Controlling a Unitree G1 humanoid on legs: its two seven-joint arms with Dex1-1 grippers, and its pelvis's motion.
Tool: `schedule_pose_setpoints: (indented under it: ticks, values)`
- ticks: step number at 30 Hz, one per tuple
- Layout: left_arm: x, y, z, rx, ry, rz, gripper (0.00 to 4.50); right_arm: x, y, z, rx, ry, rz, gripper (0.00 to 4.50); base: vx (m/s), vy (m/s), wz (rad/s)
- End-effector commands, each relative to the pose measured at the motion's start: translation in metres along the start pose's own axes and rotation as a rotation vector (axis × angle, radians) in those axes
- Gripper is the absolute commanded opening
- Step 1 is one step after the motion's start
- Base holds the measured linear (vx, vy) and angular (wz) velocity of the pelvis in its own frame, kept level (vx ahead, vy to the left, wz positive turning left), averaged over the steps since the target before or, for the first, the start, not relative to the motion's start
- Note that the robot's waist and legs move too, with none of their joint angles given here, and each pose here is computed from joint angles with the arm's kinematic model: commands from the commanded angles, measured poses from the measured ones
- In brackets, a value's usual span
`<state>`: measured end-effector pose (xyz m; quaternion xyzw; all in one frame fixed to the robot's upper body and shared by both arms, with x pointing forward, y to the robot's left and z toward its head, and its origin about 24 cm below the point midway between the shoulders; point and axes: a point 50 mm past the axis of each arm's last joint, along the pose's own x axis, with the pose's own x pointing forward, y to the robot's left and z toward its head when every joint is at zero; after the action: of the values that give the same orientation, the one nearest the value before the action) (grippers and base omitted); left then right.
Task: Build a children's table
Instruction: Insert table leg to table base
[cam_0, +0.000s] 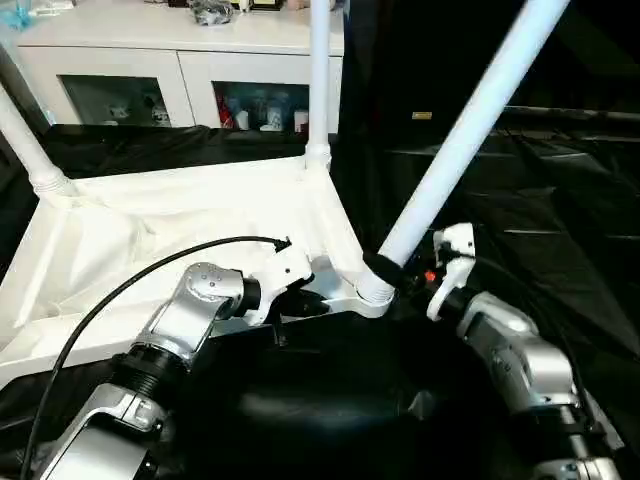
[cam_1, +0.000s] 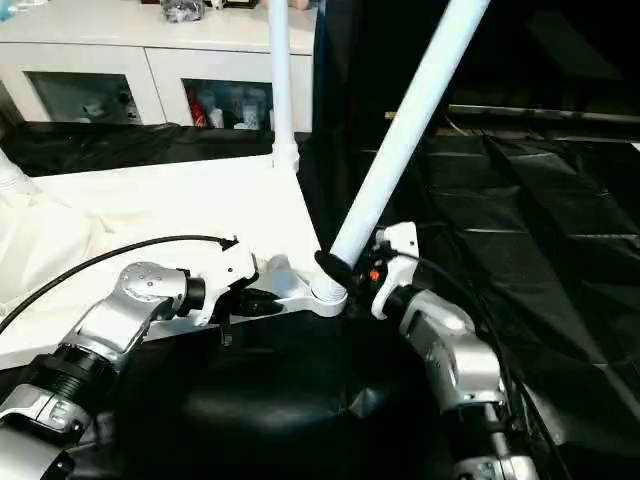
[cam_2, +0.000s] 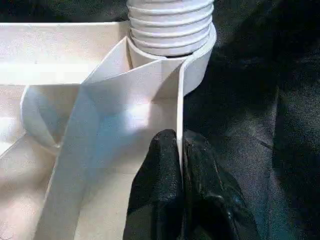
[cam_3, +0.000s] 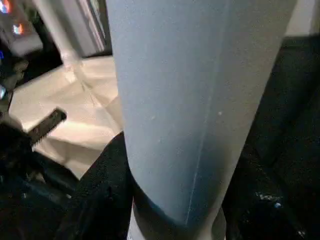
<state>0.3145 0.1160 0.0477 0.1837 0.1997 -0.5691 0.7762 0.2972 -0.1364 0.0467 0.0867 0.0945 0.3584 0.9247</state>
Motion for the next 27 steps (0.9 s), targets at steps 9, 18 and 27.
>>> schedule_pose_setpoints:
  ticks: [9,18,27]
  values:
    - [-0.003,0.005,0.010,0.018,-0.069,0.041,0.00,-0.006,0.003,-0.044,-0.038,0.253,0.006,1.91,0.000,0.000,0.00]
    - [-0.004,0.004,0.009,0.040,-0.057,0.030,0.00,0.006,0.006,-0.032,-0.104,0.309,0.116,1.91,0.000,0.000,0.00]
    - [-0.005,0.004,0.009,0.046,-0.056,0.027,0.00,0.016,0.010,-0.024,-0.151,0.316,0.195,1.91,0.000,0.000,0.00]
